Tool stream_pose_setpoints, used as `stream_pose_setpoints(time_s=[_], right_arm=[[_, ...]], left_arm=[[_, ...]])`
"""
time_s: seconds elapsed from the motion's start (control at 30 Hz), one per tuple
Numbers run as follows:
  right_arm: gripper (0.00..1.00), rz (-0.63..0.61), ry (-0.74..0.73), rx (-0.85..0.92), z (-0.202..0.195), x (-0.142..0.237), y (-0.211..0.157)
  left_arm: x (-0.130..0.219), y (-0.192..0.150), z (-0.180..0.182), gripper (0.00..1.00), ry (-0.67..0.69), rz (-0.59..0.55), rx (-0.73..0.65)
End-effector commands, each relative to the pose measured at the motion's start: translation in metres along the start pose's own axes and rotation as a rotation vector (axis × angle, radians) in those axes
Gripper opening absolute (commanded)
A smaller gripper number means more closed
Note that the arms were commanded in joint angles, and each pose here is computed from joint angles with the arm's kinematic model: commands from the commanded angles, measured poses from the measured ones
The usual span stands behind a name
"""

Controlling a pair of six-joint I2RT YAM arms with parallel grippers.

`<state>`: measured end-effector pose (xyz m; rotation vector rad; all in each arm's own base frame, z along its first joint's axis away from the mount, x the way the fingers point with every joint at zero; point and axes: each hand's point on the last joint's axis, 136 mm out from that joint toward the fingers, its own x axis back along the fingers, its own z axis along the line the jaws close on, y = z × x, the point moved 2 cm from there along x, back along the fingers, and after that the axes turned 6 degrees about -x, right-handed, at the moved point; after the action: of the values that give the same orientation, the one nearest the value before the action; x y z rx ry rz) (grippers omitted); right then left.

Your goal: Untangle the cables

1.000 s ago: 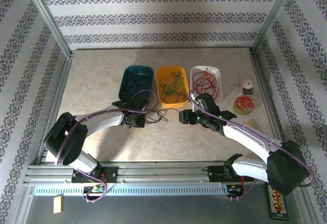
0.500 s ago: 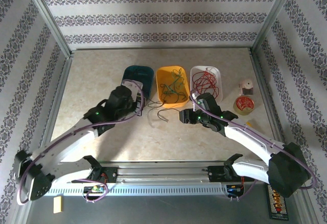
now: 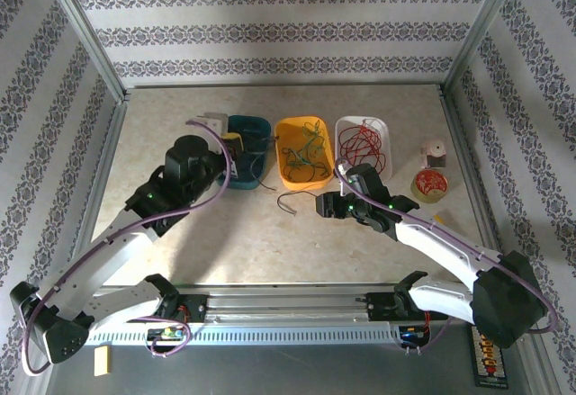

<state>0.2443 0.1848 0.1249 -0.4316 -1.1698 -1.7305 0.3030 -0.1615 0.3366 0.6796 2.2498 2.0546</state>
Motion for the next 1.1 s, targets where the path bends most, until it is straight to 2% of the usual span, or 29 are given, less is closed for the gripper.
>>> stream_pose_setpoints(time_s=[0.0,0.23,0.4,0.53,0.57,0.6,0.67,0.7,0.77,0.83,0.93,1.0,1.07], right_arm=[[0.56,-0.026,0.002,-0.001,0.001,0.002,0.008],[0.56,-0.025,0.002,-0.003,0.0,0.003,0.005],[0.56,-0.033,0.002,-0.002,0.001,0.005,0.007],[0.56,-0.037,-0.005,-0.004,0.0,0.007,0.007],[0.56,-0.039,-0.009,-0.005,-0.001,0.007,0.006],[0.56,-0.043,-0.012,-0.008,-0.002,0.008,0.006],[0.56,-0.056,-0.026,-0.019,-0.005,0.009,0.006],[0.56,-0.061,-0.03,-0.027,-0.007,0.009,0.006],[0.56,-0.073,-0.039,-0.058,-0.014,0.01,0.007],[0.56,-0.085,-0.054,-0.11,-0.023,0.011,0.01],[0.56,-0.088,-0.051,-0.176,-0.034,0.011,0.013],[0.57,-0.06,-0.062,-0.171,-0.04,0.008,0.011],[0.59,-0.015,-0.076,-0.151,-0.041,0.003,0.007]], left_arm=[[-0.003,0.023,0.032,0.0,0.14,-0.083,0.03],[-0.039,0.012,0.072,0.0,0.241,-0.07,0.048],[-0.09,-0.028,0.105,0.0,0.302,0.042,0.106],[-0.124,-0.059,0.097,0.0,0.218,0.156,0.069],[-0.129,-0.065,0.094,0.05,0.196,0.182,0.069],[-0.131,-0.069,0.091,0.2,0.182,0.206,0.068],[-0.129,-0.069,0.084,0.62,0.168,0.213,0.019],[-0.126,-0.068,0.076,0.76,0.16,0.205,-0.03],[-0.12,-0.066,0.051,0.92,0.114,0.192,-0.157],[-0.113,-0.069,0.019,0.95,0.039,0.193,-0.265],[-0.103,-0.089,-0.029,0.96,-0.148,0.229,-0.361],[-0.099,-0.105,-0.046,0.96,-0.217,0.271,-0.366],[-0.099,-0.114,-0.048,0.96,-0.211,0.278,-0.32]])
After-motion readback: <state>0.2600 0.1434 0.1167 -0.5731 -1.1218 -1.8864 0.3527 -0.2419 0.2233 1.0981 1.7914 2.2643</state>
